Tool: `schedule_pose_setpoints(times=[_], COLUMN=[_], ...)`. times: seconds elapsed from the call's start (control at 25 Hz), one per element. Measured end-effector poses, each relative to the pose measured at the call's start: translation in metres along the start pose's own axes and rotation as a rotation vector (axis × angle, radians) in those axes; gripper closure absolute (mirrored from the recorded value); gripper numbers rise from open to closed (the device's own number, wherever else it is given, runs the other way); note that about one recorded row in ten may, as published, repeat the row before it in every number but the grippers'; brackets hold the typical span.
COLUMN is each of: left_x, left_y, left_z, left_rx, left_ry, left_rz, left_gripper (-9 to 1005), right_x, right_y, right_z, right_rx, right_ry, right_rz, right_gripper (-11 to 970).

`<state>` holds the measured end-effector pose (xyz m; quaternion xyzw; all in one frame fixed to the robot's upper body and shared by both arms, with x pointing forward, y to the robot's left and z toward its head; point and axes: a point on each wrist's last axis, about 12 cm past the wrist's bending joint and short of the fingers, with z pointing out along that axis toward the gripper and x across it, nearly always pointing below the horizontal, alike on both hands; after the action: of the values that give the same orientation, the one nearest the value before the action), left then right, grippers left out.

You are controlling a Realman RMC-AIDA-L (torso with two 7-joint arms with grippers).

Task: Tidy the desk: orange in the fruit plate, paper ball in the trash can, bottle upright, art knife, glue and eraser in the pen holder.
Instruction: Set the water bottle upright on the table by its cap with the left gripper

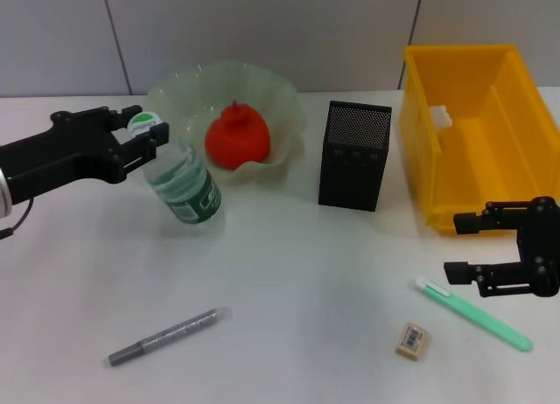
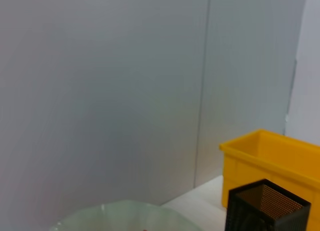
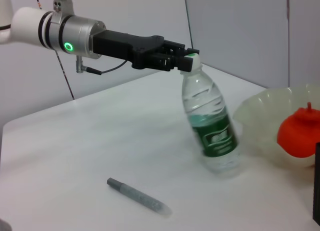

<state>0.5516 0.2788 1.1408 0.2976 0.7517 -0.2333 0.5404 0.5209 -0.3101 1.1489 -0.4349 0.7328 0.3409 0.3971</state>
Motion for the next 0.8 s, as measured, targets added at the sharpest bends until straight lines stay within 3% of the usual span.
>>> schedule_pose_setpoints(times=[0.12, 0.8], left_x=[0.0047, 0.0067], left_y=[0.0028, 0.0013], left_z=[-0.0104, -0.0076], left_rx=[-0.019, 0.003], left_ry=[-0.023, -0.033], left_rz=[-0.028, -0.040], left_gripper=[568, 569], right_x=[-0.0019, -0.0036], right_y=[-0.0009, -0.0025], right_z=[0.0019, 0.0052], right_rx=[-0.006, -0.014], right_ry=[-0.002, -0.007], right_rz=[-0.003, -0.004], right_gripper=[214, 214])
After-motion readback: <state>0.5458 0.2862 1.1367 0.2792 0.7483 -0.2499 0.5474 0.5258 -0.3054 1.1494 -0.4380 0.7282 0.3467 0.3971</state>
